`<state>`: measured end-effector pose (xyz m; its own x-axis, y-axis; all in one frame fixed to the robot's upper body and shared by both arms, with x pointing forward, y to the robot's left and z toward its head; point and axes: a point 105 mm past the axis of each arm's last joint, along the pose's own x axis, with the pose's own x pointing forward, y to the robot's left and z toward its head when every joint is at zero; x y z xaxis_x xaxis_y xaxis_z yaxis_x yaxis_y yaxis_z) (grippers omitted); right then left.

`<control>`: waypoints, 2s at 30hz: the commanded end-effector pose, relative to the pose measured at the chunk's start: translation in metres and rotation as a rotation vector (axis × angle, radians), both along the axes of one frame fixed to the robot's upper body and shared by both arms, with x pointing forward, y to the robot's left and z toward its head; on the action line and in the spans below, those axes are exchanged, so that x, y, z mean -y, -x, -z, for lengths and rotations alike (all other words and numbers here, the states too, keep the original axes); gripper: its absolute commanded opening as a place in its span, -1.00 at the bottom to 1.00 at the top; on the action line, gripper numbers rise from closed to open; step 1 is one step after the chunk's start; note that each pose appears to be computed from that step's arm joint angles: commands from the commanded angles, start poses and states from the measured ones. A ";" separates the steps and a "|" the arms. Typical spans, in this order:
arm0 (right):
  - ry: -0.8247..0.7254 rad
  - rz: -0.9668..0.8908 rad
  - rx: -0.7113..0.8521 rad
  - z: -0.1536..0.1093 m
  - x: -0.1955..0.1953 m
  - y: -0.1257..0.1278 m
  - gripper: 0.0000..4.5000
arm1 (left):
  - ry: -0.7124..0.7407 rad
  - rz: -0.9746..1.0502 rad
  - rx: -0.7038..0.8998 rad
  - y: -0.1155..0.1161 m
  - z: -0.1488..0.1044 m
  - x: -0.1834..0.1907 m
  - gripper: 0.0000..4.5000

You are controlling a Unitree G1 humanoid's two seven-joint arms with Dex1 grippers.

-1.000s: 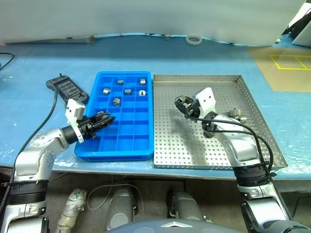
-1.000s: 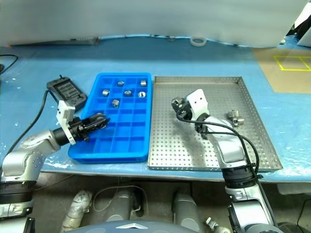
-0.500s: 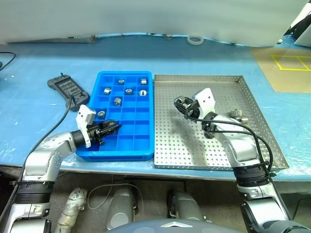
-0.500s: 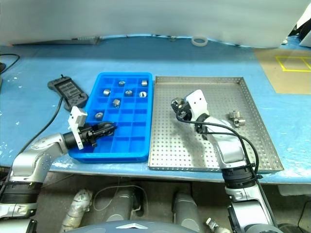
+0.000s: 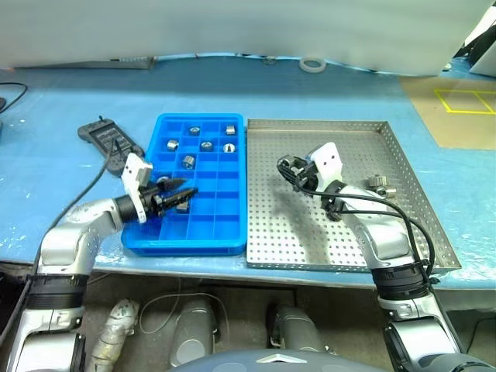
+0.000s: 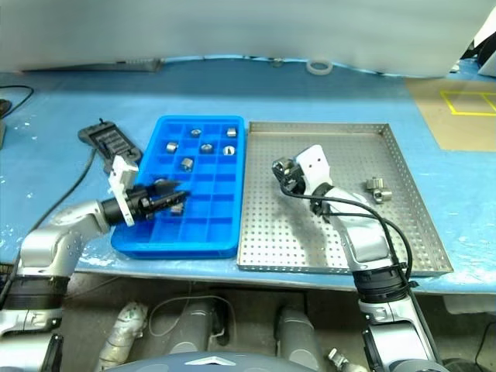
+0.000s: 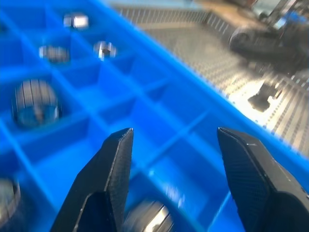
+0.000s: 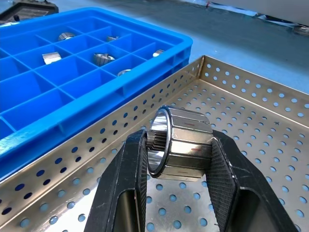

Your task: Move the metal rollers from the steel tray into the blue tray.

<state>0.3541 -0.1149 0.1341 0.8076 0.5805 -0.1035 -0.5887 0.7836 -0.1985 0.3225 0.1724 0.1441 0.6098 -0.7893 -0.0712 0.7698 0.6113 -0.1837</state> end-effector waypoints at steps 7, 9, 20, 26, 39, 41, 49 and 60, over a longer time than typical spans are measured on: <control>-0.001 -0.145 0.161 -0.048 -0.029 0.010 -0.41 | 0.210 0.211 0.069 -0.019 -0.047 0.065 0.29; 0.001 -0.182 0.189 -0.058 -0.035 0.014 -0.41 | 0.233 0.252 0.025 -0.023 -0.039 0.078 0.29; 0.118 -0.289 0.268 -0.073 -0.042 0.028 -0.41 | 0.439 0.393 -0.088 -0.037 -0.048 0.117 0.29; 0.113 -0.299 0.253 -0.070 -0.043 0.031 -0.41 | 0.504 0.477 -0.135 -0.027 -0.056 0.128 0.29; 0.122 -0.295 0.261 -0.070 -0.044 0.034 -0.41 | 0.501 0.502 -0.179 -0.027 -0.049 0.154 0.29; 0.120 -0.293 0.261 -0.070 -0.044 0.034 -0.41 | 0.499 0.502 -0.180 -0.027 -0.049 0.158 0.29; 0.114 -0.283 0.262 -0.071 -0.044 0.033 -0.41 | 0.494 0.477 -0.164 -0.032 -0.051 0.160 0.29; 0.100 -0.271 0.260 -0.070 -0.045 0.032 -0.41 | 0.482 0.441 -0.141 -0.036 -0.056 0.159 0.01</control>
